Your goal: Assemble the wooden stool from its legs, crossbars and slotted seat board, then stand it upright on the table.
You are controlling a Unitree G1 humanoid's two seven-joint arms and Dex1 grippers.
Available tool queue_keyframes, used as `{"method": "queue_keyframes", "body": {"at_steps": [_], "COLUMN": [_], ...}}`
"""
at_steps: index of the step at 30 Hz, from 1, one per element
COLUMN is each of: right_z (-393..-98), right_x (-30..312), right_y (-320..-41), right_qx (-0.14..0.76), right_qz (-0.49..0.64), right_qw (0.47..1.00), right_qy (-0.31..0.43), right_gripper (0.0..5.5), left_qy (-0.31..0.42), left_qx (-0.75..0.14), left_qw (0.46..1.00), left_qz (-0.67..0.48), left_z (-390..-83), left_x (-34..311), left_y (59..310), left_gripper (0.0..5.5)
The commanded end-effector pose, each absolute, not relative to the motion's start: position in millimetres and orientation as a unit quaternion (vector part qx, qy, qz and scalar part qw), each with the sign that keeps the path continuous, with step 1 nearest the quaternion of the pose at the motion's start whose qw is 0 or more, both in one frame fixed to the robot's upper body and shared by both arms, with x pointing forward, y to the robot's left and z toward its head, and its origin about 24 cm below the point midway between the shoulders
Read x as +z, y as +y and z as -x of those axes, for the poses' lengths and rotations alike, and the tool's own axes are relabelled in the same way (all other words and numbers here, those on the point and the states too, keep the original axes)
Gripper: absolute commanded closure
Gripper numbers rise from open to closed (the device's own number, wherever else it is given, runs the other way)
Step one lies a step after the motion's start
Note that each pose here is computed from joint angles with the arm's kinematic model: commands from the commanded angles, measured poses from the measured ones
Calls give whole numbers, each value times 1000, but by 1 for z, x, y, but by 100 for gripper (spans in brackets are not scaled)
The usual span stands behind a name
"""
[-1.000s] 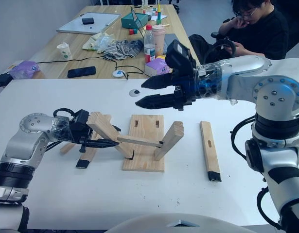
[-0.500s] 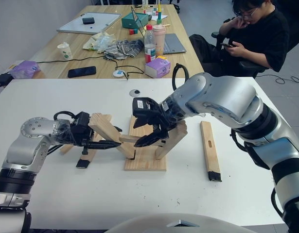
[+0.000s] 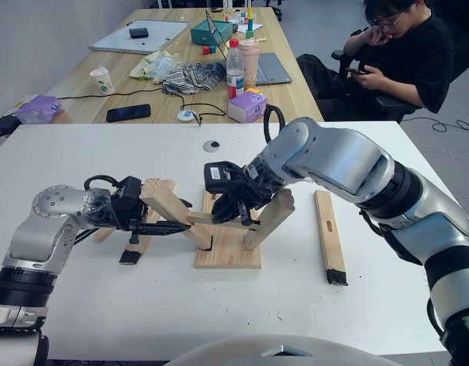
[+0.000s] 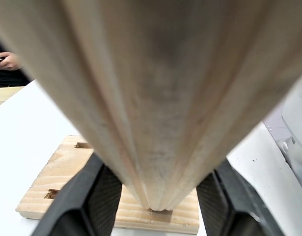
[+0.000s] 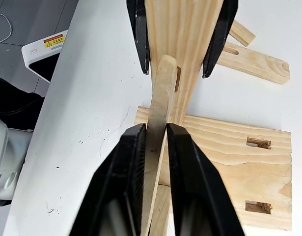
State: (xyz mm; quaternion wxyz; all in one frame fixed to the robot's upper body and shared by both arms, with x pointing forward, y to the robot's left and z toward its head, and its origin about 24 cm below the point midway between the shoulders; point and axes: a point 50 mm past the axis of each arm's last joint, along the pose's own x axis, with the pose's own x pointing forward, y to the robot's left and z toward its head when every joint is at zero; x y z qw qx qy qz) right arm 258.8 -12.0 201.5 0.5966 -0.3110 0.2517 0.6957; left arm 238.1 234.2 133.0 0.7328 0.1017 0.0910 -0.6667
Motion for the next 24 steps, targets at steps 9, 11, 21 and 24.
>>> {"method": "queue_keyframes", "body": {"at_steps": [9,11,21,24], "right_z": [-258,-258,-255,-255], "right_x": [175,172,166,167], "right_y": [-12,-12,-15,-15], "right_qx": [681,680,681,682], "right_qz": [333,338,330,324], "right_qw": [590,588,586,589], "right_qy": [277,281,289,287], "right_gripper": [499,499,500,500], "left_qy": [152,148,224,260], "left_qx": [-669,-671,-659,-647], "left_qw": [723,721,693,688], "left_qz": [-83,-85,-188,-203], "left_z": [-226,-226,-218,-217], "left_x": [111,113,83,71], "left_y": [231,229,213,213], "left_gripper": [348,348,348,348]}}
